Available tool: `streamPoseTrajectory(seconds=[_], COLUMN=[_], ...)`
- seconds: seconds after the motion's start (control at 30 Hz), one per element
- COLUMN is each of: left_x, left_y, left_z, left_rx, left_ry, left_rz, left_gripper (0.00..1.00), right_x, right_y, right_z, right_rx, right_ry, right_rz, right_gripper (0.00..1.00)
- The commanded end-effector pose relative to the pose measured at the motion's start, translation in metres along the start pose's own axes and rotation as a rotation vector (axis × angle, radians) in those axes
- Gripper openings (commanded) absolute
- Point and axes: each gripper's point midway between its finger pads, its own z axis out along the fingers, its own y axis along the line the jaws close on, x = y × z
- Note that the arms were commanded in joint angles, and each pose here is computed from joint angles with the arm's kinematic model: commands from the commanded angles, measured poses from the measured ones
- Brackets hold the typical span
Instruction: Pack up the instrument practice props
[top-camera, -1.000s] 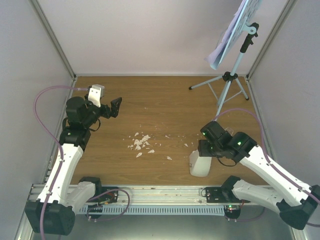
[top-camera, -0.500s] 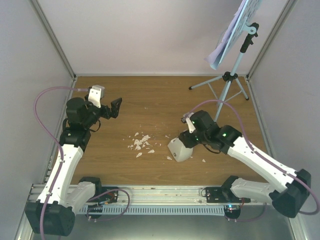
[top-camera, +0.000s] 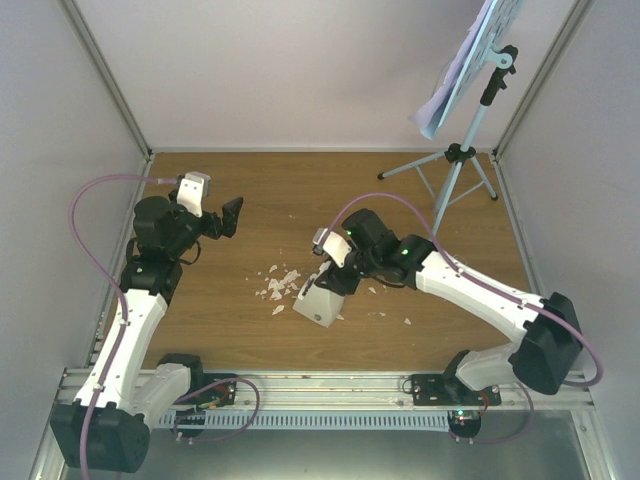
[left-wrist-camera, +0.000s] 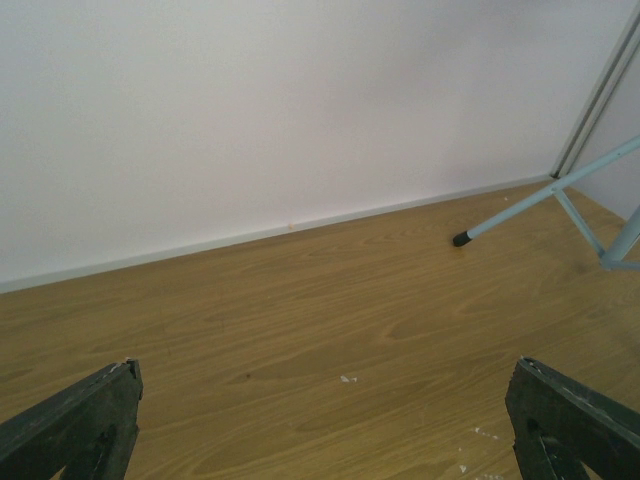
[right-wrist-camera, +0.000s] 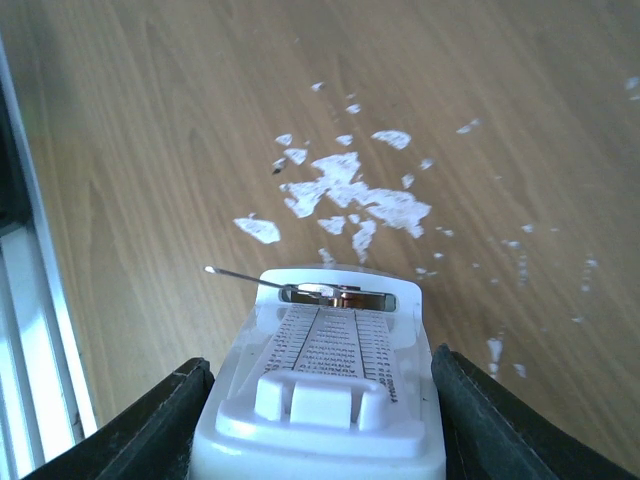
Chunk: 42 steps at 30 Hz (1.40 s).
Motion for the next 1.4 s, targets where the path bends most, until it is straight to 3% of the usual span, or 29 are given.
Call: streamPoseTrajectory(seconds=[0.0,0.23,0.37,0.5,0.6,0.7,0.9,1.17,1.37], left_x=[-0.016,-0.017,-0.010,0.006,0.017,0.020,0.008,-0.003,-0.005], left_y=[-0.004,-0.007,-0.001,0.010,0.016,0.011,0.015,0.026,0.032], left_z=[-0.005,-0.005,-0.001,0.005,0.013,0.017,0.007,0.000,-0.009], left_rx=[0.005,0.012,-0.019,-0.071,-0.095,-0.086,-0.143,-0.221,-0.268], left_ry=[-0.067,-0.073,-0.061,-0.035,0.006,0.026,-0.025,-0.044,-0.063], left_rz=[0.039,0.053,0.074,0.085,0.080,0.075,0.026,0.026,0.038], left_gripper=[0.99,0.99,0.99,0.99,0.99,0.99,0.99,0.99,0.99], right_x=[-0.030,-0.026,-0.037,-0.066,-0.100,-0.111,-0.037,0.070,0.078], right_y=[0.011,0.015,0.017,0.013,-0.007,-0.048,-0.113,-0.099,-0.073], right_z=[-0.001,0.006,-0.002,-0.025,-0.056,-0.087,-0.113,-0.062,-0.035], right_rx=[-0.058,-0.088,-0.094,-0.051,0.048,0.137,0.308,0.288,0.105], right_ry=[-0.070,-0.064,-0.101,-0.172,-0.297,-0.419,-0.435,-0.297,-0.323], right_rz=[-0.070,-0.053,-0.033,0.003,0.075,0.246,0.610,0.875,0.885], right_gripper=[0.52,0.60,0.90,0.99,1.00,1.00,1.00,1.00,0.75])
